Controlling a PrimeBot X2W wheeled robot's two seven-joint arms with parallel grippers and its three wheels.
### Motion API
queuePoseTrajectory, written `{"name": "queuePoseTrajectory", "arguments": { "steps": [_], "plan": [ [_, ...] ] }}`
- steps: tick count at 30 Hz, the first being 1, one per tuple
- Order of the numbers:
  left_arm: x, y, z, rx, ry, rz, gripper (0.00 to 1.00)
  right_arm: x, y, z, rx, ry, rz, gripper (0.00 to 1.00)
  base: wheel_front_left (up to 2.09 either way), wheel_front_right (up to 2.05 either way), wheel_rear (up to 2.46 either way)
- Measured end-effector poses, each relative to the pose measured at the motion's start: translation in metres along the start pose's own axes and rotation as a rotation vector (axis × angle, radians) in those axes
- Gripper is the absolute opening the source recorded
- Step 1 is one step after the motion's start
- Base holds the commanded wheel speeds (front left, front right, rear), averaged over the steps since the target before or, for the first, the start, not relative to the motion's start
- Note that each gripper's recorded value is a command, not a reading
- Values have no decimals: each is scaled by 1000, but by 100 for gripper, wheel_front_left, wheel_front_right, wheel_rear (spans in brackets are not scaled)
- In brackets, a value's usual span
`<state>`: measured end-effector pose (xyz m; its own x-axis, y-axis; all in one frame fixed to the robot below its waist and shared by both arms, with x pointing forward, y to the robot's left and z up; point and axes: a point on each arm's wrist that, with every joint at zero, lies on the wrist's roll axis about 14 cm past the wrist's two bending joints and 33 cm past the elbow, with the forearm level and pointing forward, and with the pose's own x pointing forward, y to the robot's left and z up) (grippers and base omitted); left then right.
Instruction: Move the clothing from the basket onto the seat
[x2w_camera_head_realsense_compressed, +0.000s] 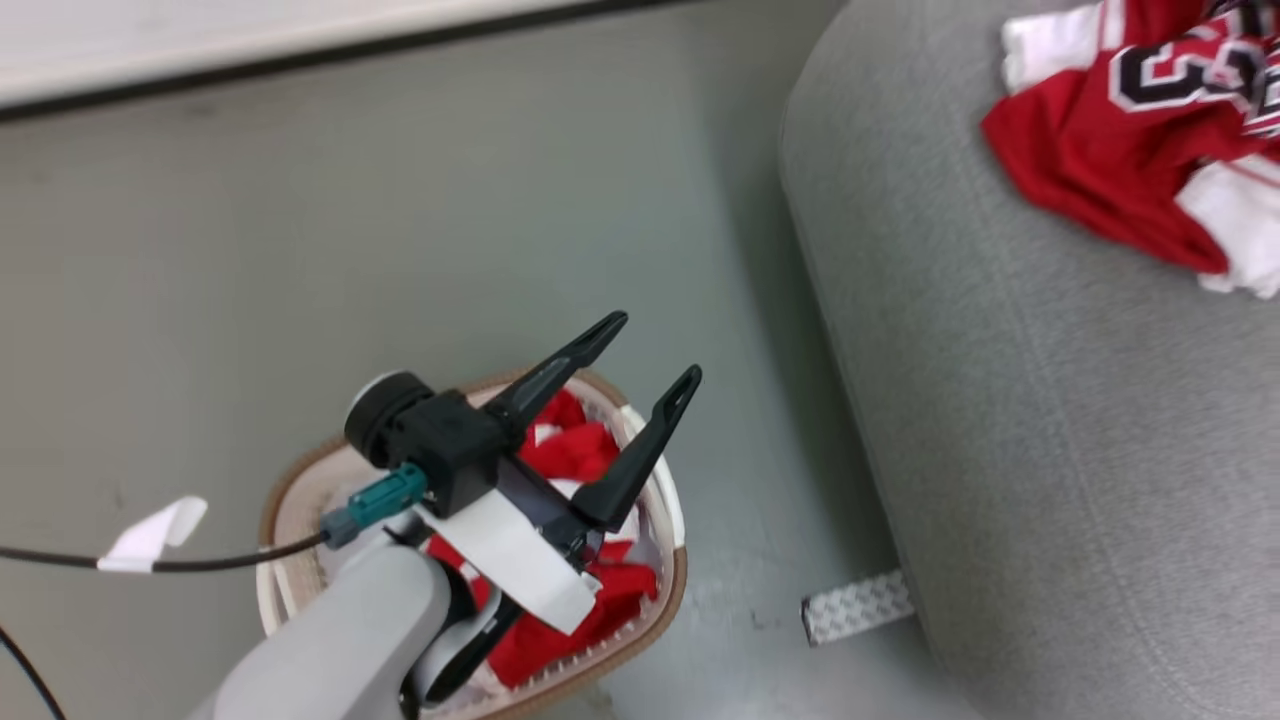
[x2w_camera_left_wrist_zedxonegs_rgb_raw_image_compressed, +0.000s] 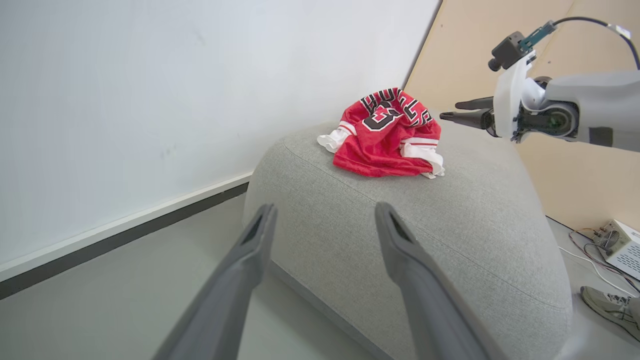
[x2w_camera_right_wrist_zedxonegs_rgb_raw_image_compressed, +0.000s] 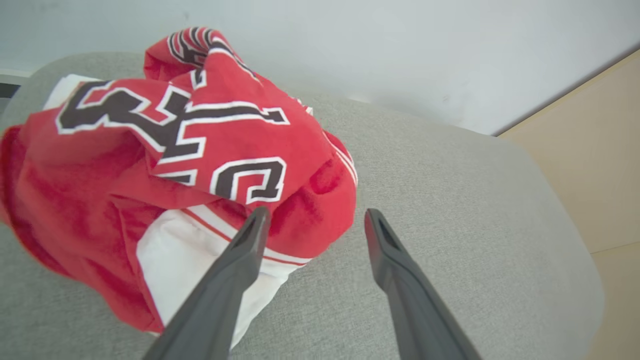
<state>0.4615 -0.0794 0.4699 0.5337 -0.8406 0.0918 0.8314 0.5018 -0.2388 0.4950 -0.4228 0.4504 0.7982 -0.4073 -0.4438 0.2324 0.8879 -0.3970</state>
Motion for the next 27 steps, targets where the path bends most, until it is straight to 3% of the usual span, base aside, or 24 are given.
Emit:
{"name": "queuePoseTrajectory", "arguments": {
  "steps": [5,11,13,18,21,27],
  "plan": [
    [-8,-8,28,42,-43,47,100,-30,-23,34,-5,-136,-16,100,0,0,0],
    [-29,-6,69,97,-120,164,100,-73,-26,82,89,-364,20,100,0,0,0],
    [-39,-5,80,112,-134,201,100,-88,-11,101,188,-448,72,100,0,0,0],
    [-74,9,101,158,-162,330,100,-123,22,130,292,-595,193,100,0,0,0],
    [-103,23,110,181,-174,435,100,-145,57,141,450,-649,317,100,0,0,0],
    [-157,40,137,204,-258,621,100,-180,98,133,483,-691,448,100,0,0,0]
  ]
}}
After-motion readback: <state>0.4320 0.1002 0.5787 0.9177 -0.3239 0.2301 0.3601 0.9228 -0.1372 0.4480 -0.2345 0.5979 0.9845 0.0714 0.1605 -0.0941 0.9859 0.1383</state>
